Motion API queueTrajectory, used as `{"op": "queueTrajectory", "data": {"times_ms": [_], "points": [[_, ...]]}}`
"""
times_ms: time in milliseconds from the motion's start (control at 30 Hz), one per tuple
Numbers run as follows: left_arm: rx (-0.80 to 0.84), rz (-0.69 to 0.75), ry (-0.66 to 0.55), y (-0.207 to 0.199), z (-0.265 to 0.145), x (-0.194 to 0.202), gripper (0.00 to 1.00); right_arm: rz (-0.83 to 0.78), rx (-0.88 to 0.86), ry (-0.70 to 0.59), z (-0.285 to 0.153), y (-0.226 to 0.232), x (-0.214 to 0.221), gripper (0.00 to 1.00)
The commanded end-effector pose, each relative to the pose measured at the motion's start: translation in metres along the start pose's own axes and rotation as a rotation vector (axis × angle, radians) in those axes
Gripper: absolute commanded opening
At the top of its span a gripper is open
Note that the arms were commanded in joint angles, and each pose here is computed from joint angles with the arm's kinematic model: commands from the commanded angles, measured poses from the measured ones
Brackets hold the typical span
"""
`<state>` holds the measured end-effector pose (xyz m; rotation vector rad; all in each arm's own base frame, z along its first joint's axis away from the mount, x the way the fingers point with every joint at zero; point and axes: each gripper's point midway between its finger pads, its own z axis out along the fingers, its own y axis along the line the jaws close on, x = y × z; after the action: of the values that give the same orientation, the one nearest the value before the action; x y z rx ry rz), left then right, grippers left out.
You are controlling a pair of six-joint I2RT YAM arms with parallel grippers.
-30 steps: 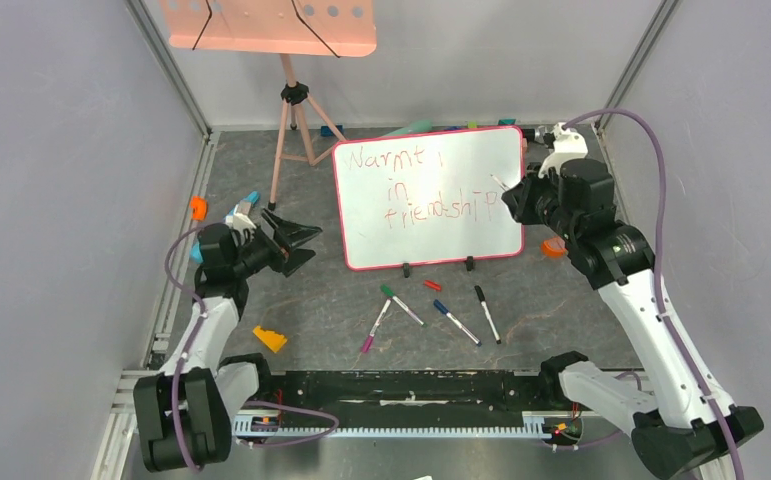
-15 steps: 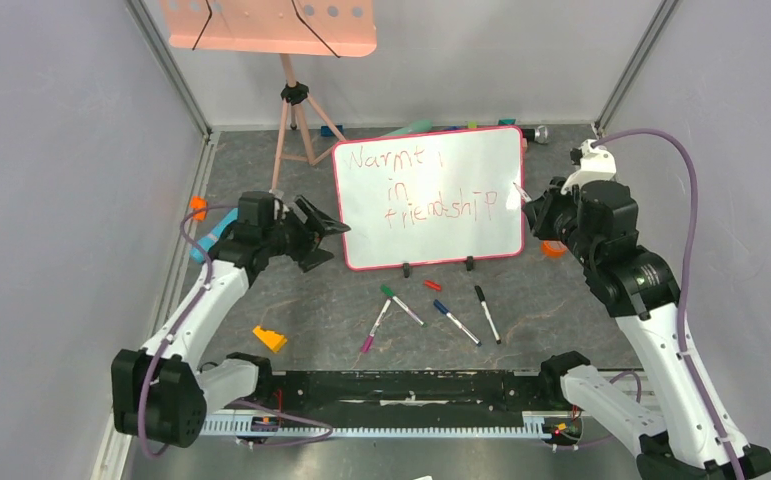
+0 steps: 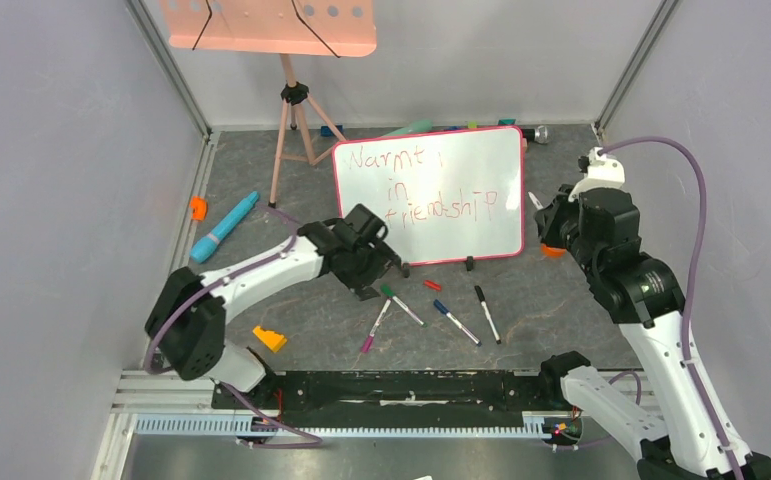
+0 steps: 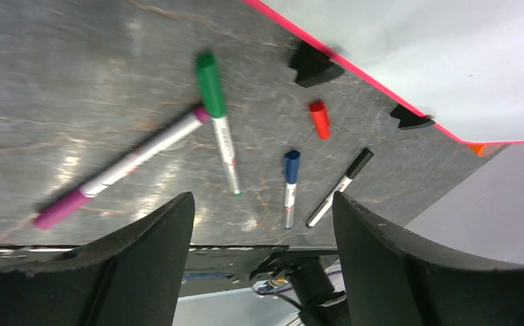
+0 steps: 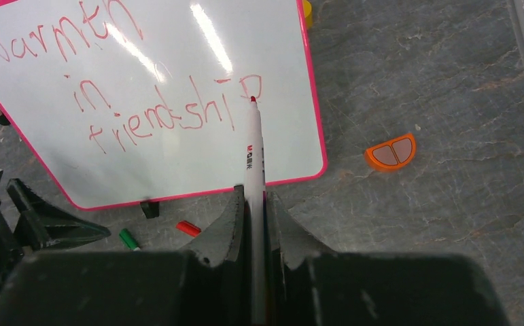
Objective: Write a sentence on the whiteboard
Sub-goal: Pick up the pen cap from the center of the board.
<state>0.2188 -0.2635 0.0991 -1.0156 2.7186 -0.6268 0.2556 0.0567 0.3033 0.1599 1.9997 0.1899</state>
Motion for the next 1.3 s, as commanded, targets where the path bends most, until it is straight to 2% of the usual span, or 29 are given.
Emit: {"op": "queueTrajectory", "data": {"times_ms": [0, 67, 133, 300, 467, 733, 1000, 1267], "points": [[-0.034, -0.107, -0.082, -0.032, 0.010, 0.005, 0.78, 0.024, 0.045, -0.020, -0.004, -0.010, 0.001, 0.00], [-0.041, -0.125, -0.082, -0.042, 0.018, 0.016, 0.78, 0.024, 0.058, -0.022, -0.006, -0.013, 0.002, 0.00], [-0.047, -0.125, -0.095, -0.050, 0.027, 0.025, 0.72, 0.026, 0.065, -0.028, -0.007, -0.015, 0.003, 0.00], [-0.080, -0.141, -0.120, -0.061, 0.047, 0.038, 0.69, 0.032, 0.071, -0.046, -0.010, -0.018, 0.003, 0.00], [-0.084, -0.165, -0.165, -0.069, 0.057, 0.032, 0.63, 0.028, 0.057, -0.068, -0.015, -0.017, -0.003, 0.00], [-0.159, -0.190, -0.171, -0.067, 0.079, 0.035, 0.54, 0.001, 0.057, -0.083, -0.015, -0.015, -0.015, 0.00], [-0.231, -0.180, -0.182, -0.056, 0.091, 0.036, 0.53, -0.004, 0.053, -0.081, -0.012, -0.013, -0.015, 0.00], [-0.264, -0.180, -0.128, -0.051, 0.111, 0.049, 0.50, -0.003, 0.069, -0.081, -0.014, -0.017, -0.014, 0.00]]}}
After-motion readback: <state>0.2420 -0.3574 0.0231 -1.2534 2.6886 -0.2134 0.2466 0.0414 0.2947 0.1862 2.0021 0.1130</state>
